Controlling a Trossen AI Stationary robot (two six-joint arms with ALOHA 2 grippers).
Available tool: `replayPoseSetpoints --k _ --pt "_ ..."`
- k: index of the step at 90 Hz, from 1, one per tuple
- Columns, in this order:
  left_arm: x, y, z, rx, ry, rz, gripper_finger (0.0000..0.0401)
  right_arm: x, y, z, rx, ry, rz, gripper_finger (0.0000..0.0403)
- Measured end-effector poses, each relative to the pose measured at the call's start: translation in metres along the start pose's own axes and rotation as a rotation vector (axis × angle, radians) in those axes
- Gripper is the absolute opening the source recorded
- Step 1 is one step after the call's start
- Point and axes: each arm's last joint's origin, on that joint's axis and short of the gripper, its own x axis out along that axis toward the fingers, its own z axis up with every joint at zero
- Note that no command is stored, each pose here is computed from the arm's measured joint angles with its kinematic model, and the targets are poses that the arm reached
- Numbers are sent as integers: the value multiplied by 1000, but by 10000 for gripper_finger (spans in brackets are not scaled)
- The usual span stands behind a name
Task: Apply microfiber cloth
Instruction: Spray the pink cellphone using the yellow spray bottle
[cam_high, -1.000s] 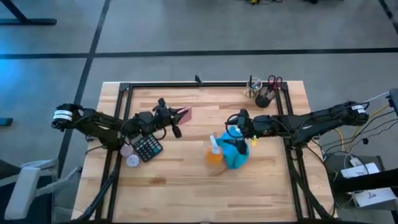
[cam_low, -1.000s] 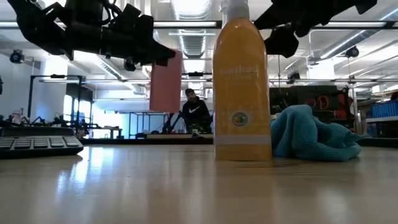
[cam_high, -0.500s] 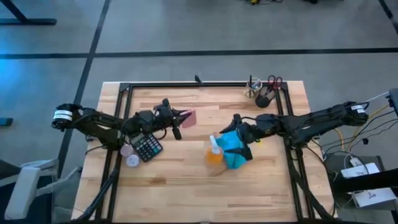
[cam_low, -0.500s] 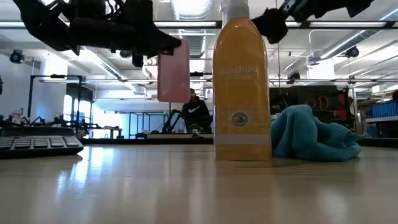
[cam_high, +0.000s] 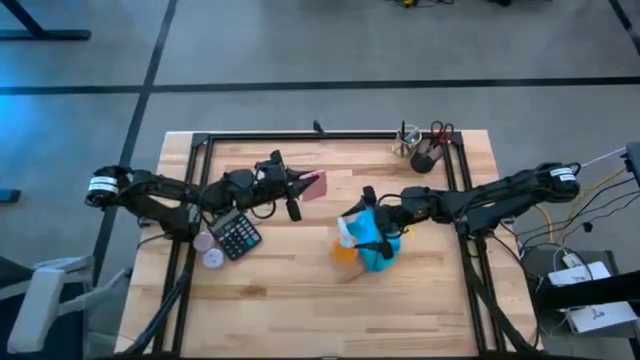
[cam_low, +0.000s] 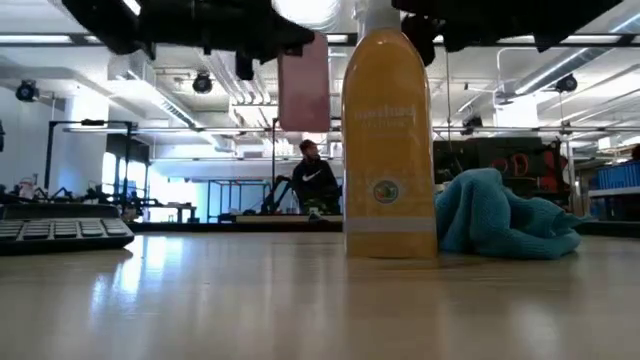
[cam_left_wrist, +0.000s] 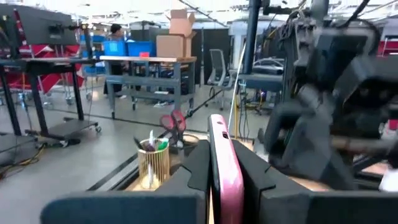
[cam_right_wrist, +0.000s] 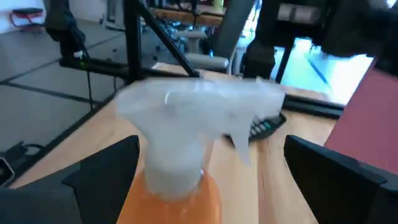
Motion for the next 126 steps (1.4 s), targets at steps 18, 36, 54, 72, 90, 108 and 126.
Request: replayPoseSetpoints --k 18,36,54,72,90,108,126 --pt "16 -7 12 51 -1 -79 16 9 -1 -5 16 -8 5 380" --pt "24 -10 26 45 -17 -98 16 15 -1 -5 19 -37 25 380" --pt "24 -10 29 39 -45 -96 16 18 -2 -7 21 -24 17 380" --pt "23 -9 33 41 -69 -94 17 18 -3 -4 17 -36 15 380" --pt "22 -12 34 39 -73 -101 17 19 -2 -4 17 -34 24 380" --pt "19 -14 37 -1 -77 -67 17 19 0 -4 18 -39 74 380" --pt "15 -16 40 6 -70 -21 17 19 0 -5 18 -38 78 380"
